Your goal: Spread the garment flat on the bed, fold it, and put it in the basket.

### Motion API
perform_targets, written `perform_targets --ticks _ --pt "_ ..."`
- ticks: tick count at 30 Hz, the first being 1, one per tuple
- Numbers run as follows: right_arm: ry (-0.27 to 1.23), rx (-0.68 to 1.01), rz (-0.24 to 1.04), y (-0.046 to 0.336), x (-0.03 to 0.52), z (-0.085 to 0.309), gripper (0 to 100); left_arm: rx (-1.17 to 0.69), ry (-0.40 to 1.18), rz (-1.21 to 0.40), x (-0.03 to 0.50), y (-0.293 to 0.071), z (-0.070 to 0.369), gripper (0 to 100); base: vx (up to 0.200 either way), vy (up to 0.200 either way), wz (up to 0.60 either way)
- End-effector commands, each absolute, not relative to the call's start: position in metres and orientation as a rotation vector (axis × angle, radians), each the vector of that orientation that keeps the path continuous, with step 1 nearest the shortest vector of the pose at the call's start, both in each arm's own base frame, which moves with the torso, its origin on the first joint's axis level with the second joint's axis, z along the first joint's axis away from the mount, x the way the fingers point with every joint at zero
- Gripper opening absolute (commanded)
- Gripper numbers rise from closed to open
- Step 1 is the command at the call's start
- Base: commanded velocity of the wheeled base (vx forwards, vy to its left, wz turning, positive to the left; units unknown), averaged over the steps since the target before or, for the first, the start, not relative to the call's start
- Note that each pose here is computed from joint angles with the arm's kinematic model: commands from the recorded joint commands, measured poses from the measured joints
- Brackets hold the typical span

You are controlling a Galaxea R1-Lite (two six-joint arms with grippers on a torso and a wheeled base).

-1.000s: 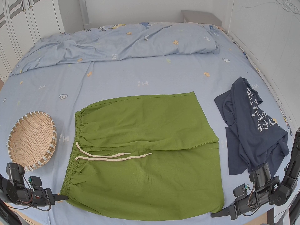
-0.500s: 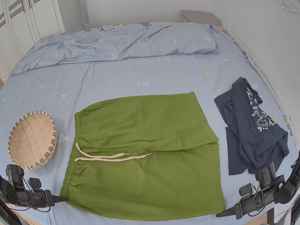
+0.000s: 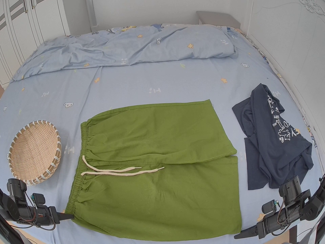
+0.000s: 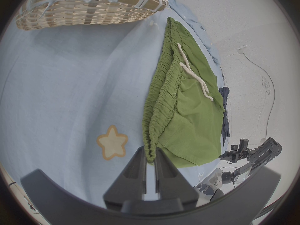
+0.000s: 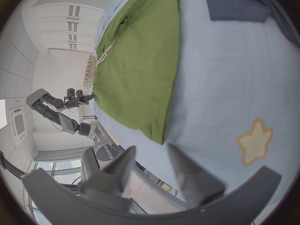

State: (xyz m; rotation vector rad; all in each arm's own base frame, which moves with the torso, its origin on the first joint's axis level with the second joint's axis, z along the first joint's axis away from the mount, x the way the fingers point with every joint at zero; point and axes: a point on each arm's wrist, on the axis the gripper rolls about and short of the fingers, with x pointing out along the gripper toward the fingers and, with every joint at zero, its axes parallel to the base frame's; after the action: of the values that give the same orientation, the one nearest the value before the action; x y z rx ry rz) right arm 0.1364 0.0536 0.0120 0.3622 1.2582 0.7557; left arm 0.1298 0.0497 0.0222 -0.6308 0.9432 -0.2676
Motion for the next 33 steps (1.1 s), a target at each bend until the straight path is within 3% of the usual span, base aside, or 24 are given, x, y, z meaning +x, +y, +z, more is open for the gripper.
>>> perform_targets --ticks 1,28,29,33 --pt "1.267 0.367 0.756 0.052 0.132 0.011 100 -0.642 0.958 -0.268 0.127 0.048 0.02 0 0.0 0.0 0.0" --pt "1.205 0.397 0.797 0.072 0.169 0.007 100 -0.641 0.956 -0.271 0.127 0.048 0.02 0 0.0 0.0 0.0" --pt "1.21 0.396 0.799 0.072 0.169 0.006 0 -0.641 0.956 -0.271 0.127 0.048 0.02 0 0.0 0.0 0.0" --pt "1.212 0.398 0.796 0.072 0.169 0.006 0 -0.641 0.956 -0.269 0.127 0.048 0.02 0 0.0 0.0 0.0"
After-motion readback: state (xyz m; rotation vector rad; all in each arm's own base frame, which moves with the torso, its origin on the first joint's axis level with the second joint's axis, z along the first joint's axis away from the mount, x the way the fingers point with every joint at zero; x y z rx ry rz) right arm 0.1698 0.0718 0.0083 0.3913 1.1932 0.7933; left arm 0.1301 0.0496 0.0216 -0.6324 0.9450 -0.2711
